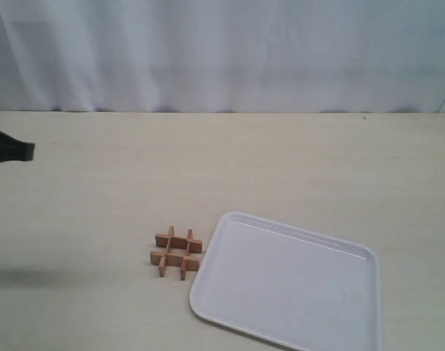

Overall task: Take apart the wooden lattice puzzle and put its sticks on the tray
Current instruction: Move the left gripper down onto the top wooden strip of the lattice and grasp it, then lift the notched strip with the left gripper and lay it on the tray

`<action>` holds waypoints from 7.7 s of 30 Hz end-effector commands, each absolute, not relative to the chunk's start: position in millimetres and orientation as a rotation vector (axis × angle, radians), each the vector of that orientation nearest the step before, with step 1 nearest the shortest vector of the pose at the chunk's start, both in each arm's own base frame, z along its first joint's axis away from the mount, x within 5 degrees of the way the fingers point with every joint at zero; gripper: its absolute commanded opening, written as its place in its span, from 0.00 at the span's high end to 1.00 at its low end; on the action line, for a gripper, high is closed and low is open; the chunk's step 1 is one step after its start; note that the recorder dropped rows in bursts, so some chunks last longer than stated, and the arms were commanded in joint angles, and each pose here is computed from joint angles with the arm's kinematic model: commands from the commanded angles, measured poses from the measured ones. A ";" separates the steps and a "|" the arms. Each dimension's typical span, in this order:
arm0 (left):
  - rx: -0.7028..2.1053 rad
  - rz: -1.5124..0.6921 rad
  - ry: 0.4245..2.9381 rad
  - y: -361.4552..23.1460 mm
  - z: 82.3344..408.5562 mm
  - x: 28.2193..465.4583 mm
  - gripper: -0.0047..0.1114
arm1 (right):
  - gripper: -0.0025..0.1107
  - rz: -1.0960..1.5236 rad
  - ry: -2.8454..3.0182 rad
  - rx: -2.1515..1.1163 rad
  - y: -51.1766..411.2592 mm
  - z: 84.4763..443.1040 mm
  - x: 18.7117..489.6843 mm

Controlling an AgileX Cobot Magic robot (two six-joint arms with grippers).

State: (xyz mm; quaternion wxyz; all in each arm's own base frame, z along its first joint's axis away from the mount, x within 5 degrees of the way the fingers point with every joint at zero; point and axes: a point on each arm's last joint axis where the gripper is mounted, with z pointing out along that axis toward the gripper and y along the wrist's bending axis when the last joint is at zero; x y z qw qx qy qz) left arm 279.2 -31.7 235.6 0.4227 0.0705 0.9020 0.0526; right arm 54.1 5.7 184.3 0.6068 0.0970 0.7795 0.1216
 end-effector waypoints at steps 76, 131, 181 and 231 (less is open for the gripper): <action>2.029 -0.137 2.062 -187.7 105.1 301.3 0.50 | 0.94 0.280 1.796 0.216 5.8 184.6 53.8; 1.858 -0.153 1.981 -192.4 165.0 296.8 0.96 | 0.94 0.280 1.796 0.216 5.8 184.6 53.8; 1.860 -0.172 2.007 -397.4 122.1 268.5 0.96 | 0.94 0.280 1.796 0.216 5.8 184.6 53.8; 1.740 0.205 2.413 -271.5 251.6 290.9 0.52 | 0.94 0.280 1.796 0.216 5.8 184.6 53.8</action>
